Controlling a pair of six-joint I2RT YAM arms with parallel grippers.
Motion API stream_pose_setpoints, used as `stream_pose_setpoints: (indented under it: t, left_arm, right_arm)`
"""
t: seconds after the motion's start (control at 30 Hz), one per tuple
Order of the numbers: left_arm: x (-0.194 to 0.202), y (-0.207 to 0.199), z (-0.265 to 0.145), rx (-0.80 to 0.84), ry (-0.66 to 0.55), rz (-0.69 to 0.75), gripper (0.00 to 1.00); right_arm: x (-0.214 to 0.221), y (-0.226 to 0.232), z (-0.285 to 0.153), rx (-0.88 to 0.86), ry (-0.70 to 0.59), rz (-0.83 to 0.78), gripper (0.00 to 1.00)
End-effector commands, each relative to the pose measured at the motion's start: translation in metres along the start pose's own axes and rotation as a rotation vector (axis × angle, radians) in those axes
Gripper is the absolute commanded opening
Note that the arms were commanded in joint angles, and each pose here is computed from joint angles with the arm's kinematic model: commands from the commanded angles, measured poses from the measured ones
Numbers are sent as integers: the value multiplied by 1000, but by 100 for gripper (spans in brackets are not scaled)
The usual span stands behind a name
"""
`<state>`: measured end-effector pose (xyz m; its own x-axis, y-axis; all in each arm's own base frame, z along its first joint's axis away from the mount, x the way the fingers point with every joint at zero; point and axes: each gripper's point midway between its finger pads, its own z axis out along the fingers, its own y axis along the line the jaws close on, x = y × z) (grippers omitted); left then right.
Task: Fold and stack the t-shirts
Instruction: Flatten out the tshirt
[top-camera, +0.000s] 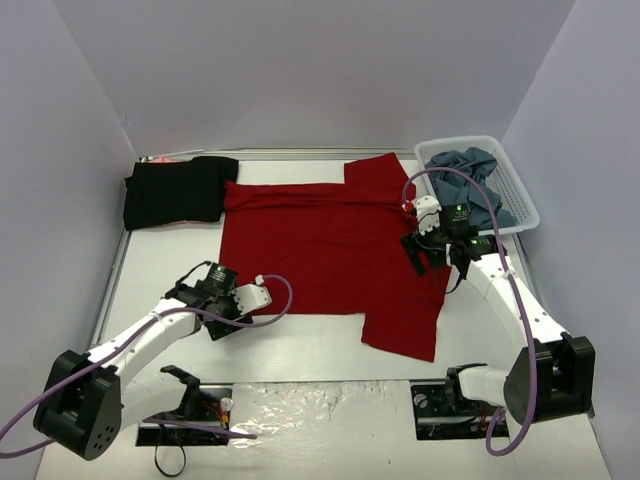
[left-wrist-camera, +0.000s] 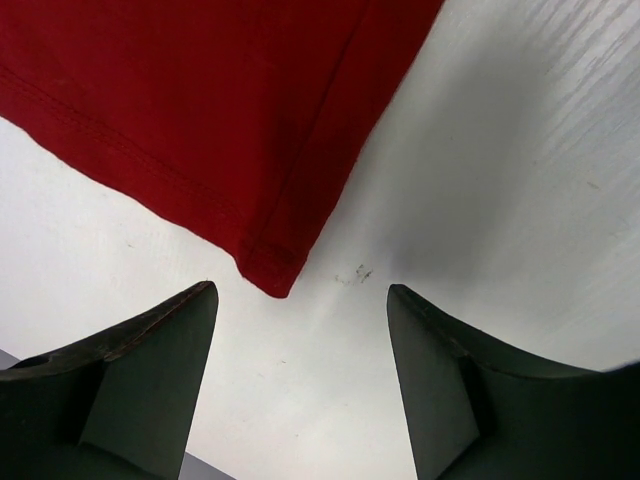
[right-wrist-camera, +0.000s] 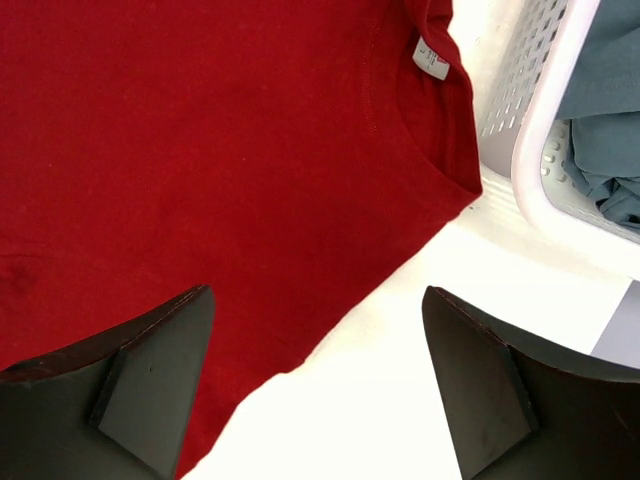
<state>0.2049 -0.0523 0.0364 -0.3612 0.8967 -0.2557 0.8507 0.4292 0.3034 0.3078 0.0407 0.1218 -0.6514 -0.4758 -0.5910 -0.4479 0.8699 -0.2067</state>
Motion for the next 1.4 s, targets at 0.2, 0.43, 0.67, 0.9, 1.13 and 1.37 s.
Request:
stream_pose_setpoints:
  t: [0.2, 0.43, 0.67, 0.9, 1.13, 1.37]
  left_arm:
    - [0, 10, 12, -22, 23, 18, 53]
    - [4, 11, 22, -7, 65, 27, 46]
    - [2, 15, 29, 8, 93, 19, 7]
    - [-10, 30, 26, -10, 88, -32, 2]
    - [-17, 56, 20, -53, 89, -110, 2]
    - [-22, 77, 28, -82, 93, -201, 2]
  right_arm:
    - [12, -3, 2, 20, 43, 18, 81]
    - [10, -11, -5, 50, 27, 0, 82]
    - [19, -17, -26, 55, 87, -135, 83]
    - [48, 8, -36, -124, 198, -267, 81]
    - [97, 47, -53, -397, 397, -441, 79]
    - [115, 64, -58, -519, 470, -584, 75]
